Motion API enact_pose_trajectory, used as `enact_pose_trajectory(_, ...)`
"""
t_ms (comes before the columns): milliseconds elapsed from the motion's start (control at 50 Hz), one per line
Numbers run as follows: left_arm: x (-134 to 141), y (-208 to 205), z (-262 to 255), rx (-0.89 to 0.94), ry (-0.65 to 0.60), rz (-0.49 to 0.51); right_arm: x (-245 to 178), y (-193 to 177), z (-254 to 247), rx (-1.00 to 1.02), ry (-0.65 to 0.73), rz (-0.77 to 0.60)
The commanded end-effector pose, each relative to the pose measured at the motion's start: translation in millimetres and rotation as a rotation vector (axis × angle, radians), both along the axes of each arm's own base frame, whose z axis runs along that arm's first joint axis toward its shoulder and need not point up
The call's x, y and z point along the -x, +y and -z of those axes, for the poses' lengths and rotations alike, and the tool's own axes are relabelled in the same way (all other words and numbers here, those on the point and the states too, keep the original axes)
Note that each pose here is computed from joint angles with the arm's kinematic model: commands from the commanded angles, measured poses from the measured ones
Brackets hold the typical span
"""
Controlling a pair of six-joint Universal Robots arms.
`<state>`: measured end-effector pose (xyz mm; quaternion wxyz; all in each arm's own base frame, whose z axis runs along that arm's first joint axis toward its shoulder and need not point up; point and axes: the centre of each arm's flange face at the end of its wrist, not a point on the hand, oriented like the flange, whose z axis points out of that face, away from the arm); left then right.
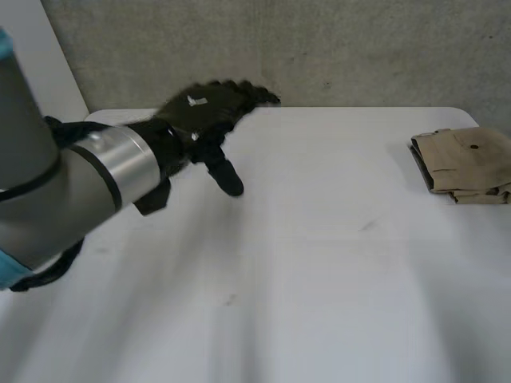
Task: Fold the laundry.
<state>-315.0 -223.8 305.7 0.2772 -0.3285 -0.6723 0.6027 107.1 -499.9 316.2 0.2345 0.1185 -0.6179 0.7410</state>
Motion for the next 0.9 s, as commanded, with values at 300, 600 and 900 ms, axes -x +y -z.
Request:
enact_pose_trajectory(300,-107.0,-142.9,-8.8,0.291,-0.165,-0.361,-226.9,226.5,82.3,-0.381,-0.051,-0.965)
enact_pose_trajectory(600,-114.1,-227.2,117.8,0.294,-0.389,-0.414,-199.9,296.8,140.0,-0.570,0.128,-0.991)
enact_pose_trajectory(900,-115.6,-288.0,188.8,0.382,-0.365,-0.444,-183.5,309.7,158.9,-0.593,0.121,-0.965)
